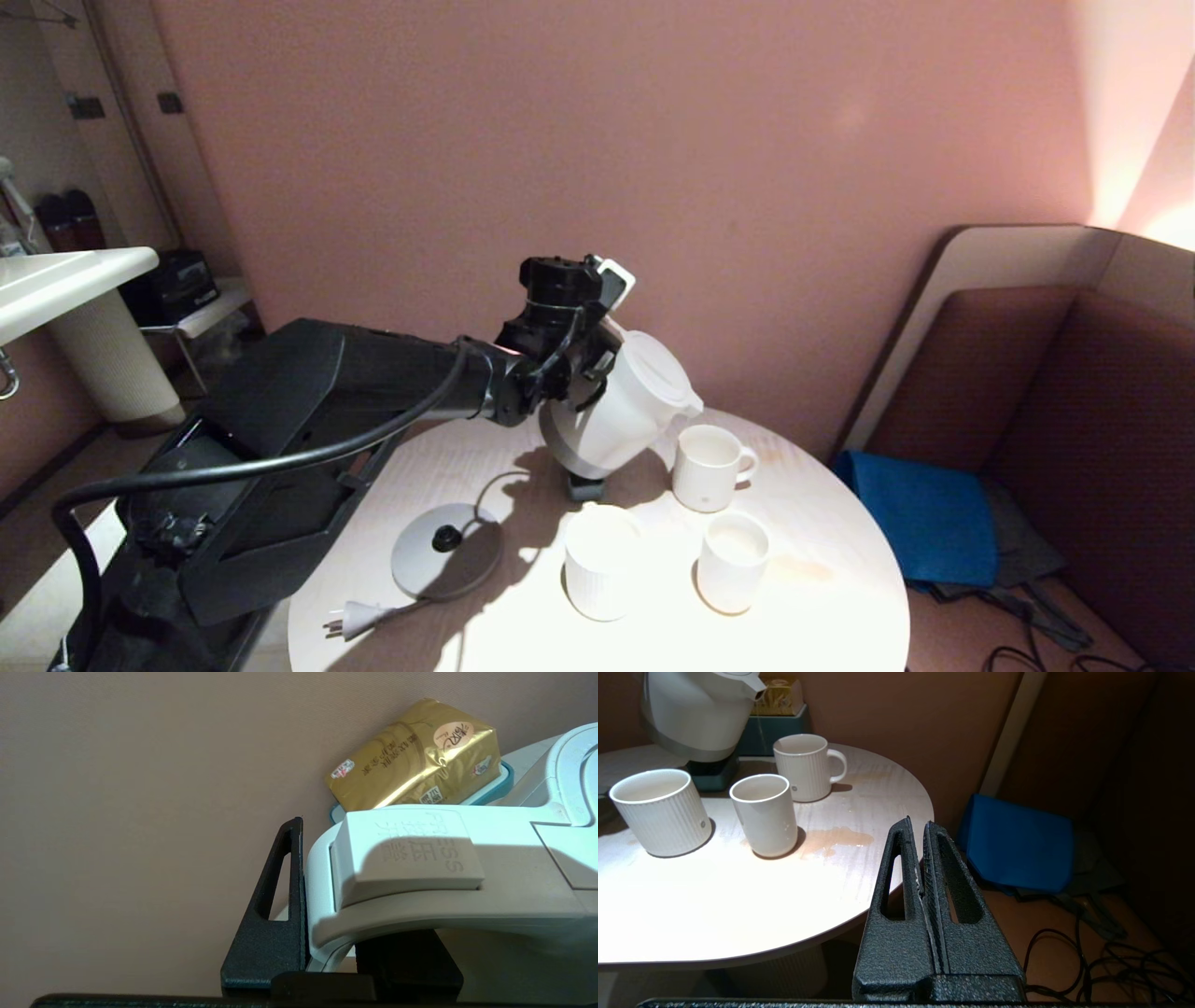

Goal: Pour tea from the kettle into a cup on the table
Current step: Pour water into the cup

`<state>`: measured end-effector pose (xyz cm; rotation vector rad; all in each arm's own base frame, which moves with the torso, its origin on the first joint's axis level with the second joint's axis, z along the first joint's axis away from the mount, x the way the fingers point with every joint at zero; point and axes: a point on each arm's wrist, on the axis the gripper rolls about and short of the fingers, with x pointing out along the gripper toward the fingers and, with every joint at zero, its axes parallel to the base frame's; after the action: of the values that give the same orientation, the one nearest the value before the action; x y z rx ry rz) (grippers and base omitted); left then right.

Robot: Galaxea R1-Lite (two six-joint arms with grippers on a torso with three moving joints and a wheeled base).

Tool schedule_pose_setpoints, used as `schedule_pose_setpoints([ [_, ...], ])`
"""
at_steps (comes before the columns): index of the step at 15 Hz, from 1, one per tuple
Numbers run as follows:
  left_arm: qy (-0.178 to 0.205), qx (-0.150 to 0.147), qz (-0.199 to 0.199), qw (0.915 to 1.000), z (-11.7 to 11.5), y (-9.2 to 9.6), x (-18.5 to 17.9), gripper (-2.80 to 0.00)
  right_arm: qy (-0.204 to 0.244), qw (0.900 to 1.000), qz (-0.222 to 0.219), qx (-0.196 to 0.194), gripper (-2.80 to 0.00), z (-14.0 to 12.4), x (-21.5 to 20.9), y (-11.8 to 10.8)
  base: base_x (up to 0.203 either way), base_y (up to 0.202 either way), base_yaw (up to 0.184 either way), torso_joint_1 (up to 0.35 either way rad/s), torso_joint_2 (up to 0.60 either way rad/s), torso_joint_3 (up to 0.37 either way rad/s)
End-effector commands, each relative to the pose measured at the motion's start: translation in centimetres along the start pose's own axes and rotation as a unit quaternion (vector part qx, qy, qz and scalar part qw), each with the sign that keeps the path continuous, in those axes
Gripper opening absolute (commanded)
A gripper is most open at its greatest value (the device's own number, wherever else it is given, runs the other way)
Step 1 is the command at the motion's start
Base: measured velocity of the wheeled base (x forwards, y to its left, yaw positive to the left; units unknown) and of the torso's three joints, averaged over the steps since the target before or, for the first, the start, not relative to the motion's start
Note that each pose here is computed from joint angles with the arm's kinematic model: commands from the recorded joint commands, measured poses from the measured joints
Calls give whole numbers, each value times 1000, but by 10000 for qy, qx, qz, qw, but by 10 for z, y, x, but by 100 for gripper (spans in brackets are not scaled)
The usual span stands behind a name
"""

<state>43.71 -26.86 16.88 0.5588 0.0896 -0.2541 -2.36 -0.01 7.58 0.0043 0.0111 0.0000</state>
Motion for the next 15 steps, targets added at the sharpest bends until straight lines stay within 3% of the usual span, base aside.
schedule_pose_setpoints([
  [1, -34, 30, 18, 10000, 2, 1, -1, -280, 6, 10000, 6, 1, -280, 0, 0, 0, 0, 0, 0, 0, 0, 0],
  [12, -141, 96, -1, 9999, 7, -3, -1, -280, 6, 10000, 0, 1, -280, 0, 0, 0, 0, 0, 0, 0, 0, 0],
  [13, -166, -25, 11, 9999, 8, -3, -1, -280, 6, 10000, 0, 1, -280, 0, 0, 0, 0, 0, 0, 0, 0, 0],
  [15, -159, -599, -2, 9981, 9, -2, -3, -280, 6, 10000, 0, 1, -280, 0, 0, 0, 0, 0, 0, 0, 0, 0],
])
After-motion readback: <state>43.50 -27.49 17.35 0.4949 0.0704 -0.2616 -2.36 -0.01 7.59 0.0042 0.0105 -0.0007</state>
